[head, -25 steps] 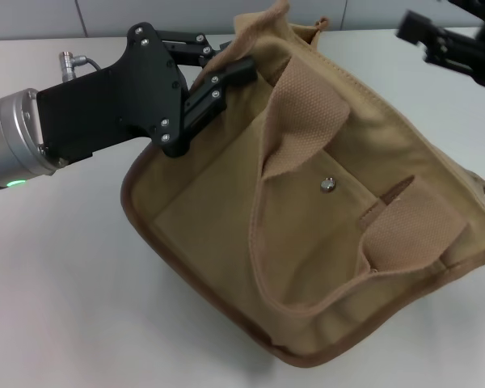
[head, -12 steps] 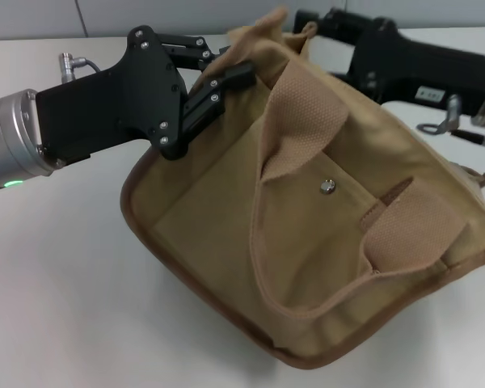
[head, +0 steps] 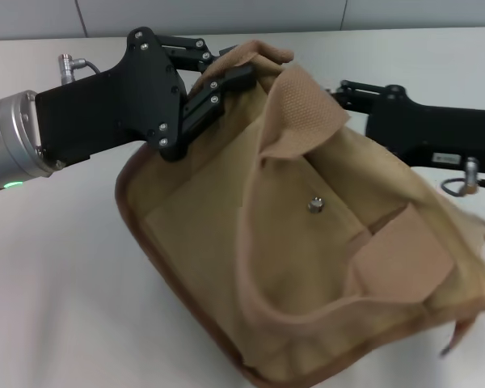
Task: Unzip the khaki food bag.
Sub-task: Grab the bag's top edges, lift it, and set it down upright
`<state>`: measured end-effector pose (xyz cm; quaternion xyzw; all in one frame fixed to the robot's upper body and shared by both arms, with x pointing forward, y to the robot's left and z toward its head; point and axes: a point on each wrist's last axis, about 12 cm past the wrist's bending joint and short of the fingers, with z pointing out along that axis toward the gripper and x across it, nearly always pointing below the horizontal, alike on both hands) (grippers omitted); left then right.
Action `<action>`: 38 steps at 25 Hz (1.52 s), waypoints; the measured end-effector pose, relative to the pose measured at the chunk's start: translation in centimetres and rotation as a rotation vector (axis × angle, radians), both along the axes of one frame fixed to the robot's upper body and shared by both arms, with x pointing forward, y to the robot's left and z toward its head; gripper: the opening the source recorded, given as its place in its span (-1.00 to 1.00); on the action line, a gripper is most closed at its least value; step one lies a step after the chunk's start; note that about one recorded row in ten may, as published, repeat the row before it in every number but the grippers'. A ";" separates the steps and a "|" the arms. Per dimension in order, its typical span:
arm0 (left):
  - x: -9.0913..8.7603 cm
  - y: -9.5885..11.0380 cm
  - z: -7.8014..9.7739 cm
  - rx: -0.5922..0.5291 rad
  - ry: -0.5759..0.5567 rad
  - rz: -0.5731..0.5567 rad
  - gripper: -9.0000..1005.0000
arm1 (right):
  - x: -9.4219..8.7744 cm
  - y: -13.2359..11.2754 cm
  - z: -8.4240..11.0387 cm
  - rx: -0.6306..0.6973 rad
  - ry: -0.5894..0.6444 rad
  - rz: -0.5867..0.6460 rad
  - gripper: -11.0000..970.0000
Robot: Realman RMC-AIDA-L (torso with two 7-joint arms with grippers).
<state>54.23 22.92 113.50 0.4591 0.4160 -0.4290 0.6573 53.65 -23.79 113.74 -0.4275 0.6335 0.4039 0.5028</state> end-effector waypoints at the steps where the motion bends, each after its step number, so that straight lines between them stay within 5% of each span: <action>1: 0.0 0.0 0.0 -0.001 0.000 0.001 -0.81 | -0.4 -0.5 0.0 0.014 -0.001 -0.007 0.73; 14: -0.1 0.0 0.1 -0.010 -0.002 0.001 -0.81 | -4.8 -6.1 -1.7 0.232 -0.105 -0.133 0.72; 26: 0.0 0.0 0.1 -0.009 -0.005 -0.001 -0.81 | -3.5 -5.5 -0.3 0.239 -0.174 -0.115 0.71; 38: 0.1 -0.3 0.2 -0.012 -0.009 -0.008 -0.81 | -3.8 -2.6 -1.7 0.155 -0.293 -0.011 0.69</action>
